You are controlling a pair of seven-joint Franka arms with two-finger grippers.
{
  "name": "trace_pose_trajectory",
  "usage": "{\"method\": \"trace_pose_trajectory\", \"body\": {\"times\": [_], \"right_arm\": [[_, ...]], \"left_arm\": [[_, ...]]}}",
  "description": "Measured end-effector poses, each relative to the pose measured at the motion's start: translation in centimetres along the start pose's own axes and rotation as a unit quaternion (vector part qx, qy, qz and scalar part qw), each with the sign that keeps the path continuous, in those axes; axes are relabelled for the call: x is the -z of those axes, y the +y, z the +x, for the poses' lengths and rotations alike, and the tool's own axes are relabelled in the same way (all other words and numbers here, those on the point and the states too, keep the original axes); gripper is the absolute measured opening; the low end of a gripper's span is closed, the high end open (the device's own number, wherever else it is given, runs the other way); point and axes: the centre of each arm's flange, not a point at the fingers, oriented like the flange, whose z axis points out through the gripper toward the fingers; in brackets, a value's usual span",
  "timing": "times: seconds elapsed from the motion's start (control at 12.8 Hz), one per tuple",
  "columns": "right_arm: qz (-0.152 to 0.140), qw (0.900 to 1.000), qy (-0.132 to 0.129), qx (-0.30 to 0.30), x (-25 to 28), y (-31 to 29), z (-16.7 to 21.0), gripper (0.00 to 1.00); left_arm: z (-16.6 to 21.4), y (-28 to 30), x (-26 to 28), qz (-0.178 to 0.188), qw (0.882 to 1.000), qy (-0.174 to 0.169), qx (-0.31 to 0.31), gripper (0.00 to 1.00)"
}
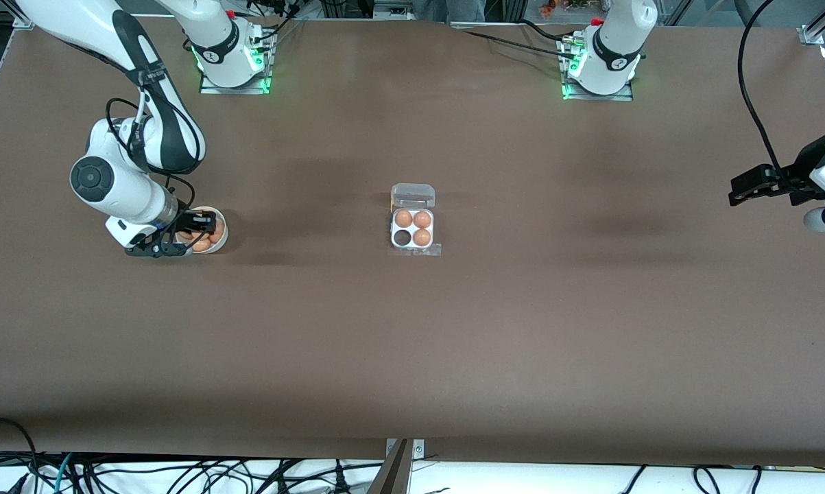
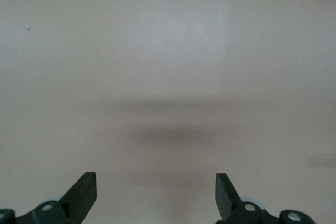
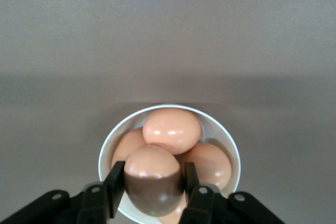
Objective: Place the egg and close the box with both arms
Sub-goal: 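Lower the right gripper and grasp one brown egg in the bowl, then lift the egg out of the bowl with the right gripper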
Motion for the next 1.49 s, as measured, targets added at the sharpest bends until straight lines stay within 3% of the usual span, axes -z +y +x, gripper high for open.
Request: {"method": "trace_pose_trajectory", "body": {"times": [0.71, 1.49], "right_arm": [[0.0, 1.0, 0.0, 0.003, 0.0, -0.3, 0.0, 0.49], [0.0, 0.999, -0.031, 0.019, 4.9, -2.1, 2.5, 0.49]], "left_arm": [[0.0, 0.2, 0.0, 0.0, 1.0, 0.0, -0.002, 1.0], [0.0, 0.6, 0.1, 0.0, 1.0, 0.001, -0.005, 1.0]]}}
